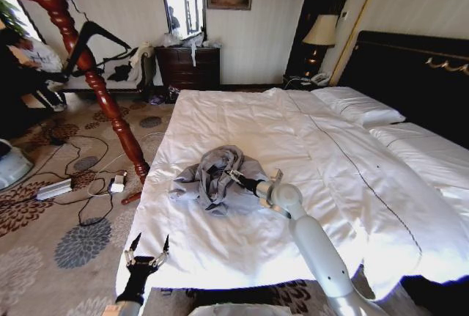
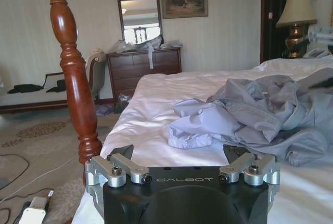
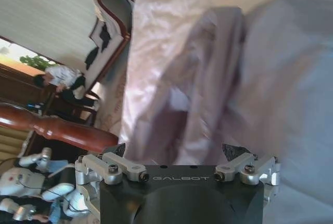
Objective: Pick up the clothes from the bed and hang them on the clothes hanger.
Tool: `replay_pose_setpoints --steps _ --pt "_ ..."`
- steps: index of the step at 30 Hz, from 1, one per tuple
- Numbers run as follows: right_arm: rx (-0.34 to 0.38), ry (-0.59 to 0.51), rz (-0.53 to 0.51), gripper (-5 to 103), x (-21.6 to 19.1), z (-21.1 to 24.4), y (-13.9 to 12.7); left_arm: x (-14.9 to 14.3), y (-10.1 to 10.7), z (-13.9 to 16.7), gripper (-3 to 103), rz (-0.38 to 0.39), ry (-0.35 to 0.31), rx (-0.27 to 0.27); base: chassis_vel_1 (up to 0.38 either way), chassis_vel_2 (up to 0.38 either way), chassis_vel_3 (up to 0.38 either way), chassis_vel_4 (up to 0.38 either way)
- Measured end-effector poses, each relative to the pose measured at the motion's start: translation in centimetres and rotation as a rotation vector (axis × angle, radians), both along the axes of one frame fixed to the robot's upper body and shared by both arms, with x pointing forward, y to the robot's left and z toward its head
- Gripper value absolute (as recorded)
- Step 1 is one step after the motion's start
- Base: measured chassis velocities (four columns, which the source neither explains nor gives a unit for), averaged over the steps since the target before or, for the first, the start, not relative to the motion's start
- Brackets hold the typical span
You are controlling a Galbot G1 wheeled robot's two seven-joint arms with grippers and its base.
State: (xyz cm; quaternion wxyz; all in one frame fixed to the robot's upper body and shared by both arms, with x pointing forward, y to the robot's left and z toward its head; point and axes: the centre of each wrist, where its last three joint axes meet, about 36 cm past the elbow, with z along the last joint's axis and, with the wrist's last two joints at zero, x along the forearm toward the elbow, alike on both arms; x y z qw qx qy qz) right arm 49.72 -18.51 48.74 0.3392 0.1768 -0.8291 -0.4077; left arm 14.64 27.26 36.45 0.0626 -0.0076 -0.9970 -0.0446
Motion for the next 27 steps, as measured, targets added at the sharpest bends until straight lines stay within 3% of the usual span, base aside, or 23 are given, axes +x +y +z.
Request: replay_pose_setpoints --steps 4,7,22,27 --pt "-0.009 -0.018 0.013 100 0.9 1.0 0.4 -0.1 0.4 -0.1 98 0.007 0.003 0.006 0.0 0.0 0.0 0.0" --pt "-0.059 -0.015 0.007 100 1.4 0.5 0.5 -0.1 0.5 0.1 98 0.012 -0.001 -0.003 0.0 0.0 0.0 0.0" --pt "-0.059 0.02 0.023 103 1.4 -0.8 0.4 0.0 0.2 0.3 98 0.01 0.005 -0.017 0.0 0.0 0.0 0.0" --pt "-0.059 0.024 0.032 90 1.6 -1.0 1.0 0.0 0.2 0.4 98 0.021 0.008 -0.035 0.0 0.0 0.0 0.0"
